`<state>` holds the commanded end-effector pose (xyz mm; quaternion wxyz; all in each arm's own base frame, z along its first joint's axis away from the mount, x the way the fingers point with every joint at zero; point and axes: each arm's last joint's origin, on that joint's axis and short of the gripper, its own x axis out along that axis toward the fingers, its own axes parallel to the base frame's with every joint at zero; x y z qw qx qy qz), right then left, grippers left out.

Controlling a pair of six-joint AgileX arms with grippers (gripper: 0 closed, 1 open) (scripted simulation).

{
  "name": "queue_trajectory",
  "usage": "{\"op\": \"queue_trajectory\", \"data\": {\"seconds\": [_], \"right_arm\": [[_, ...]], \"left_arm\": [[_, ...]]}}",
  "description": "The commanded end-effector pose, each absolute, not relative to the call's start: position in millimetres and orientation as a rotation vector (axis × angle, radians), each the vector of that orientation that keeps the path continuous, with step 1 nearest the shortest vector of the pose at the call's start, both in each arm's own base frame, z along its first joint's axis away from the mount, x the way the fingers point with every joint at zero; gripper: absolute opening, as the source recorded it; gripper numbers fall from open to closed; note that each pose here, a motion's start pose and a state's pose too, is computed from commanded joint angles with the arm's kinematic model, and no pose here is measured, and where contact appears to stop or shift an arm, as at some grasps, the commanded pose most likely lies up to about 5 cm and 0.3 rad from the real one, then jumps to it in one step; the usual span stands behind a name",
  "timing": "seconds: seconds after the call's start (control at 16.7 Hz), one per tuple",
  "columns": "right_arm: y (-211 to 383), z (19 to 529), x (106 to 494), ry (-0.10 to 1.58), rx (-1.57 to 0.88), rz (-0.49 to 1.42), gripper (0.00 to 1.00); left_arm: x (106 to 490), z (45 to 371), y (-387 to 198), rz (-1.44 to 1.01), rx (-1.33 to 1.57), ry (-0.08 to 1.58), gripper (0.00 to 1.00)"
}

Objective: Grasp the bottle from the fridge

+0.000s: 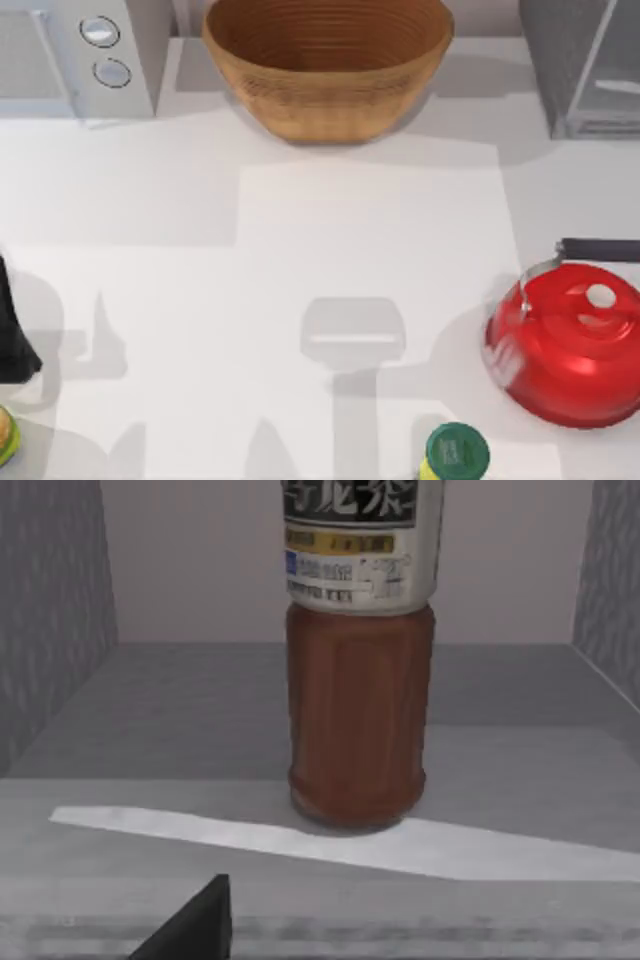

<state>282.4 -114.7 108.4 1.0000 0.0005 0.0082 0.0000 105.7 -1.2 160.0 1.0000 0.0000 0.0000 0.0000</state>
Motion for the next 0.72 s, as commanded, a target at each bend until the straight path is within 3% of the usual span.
{"op": "queue_trajectory", "data": {"seconds": [0.36, 0.72], "right_arm": [[-108.6, 129.2, 389.8, -0.008, -0.006, -0.007, 1.0], [-97.1, 135.7, 414.6, 0.004, -0.003, -0.01, 1.0]], "left_arm": [[105.7, 160.0, -1.2, 0.0, 0.0, 0.0, 1.0], [105.7, 160.0, -1.2, 0.0, 0.0, 0.0, 1.0]]}}
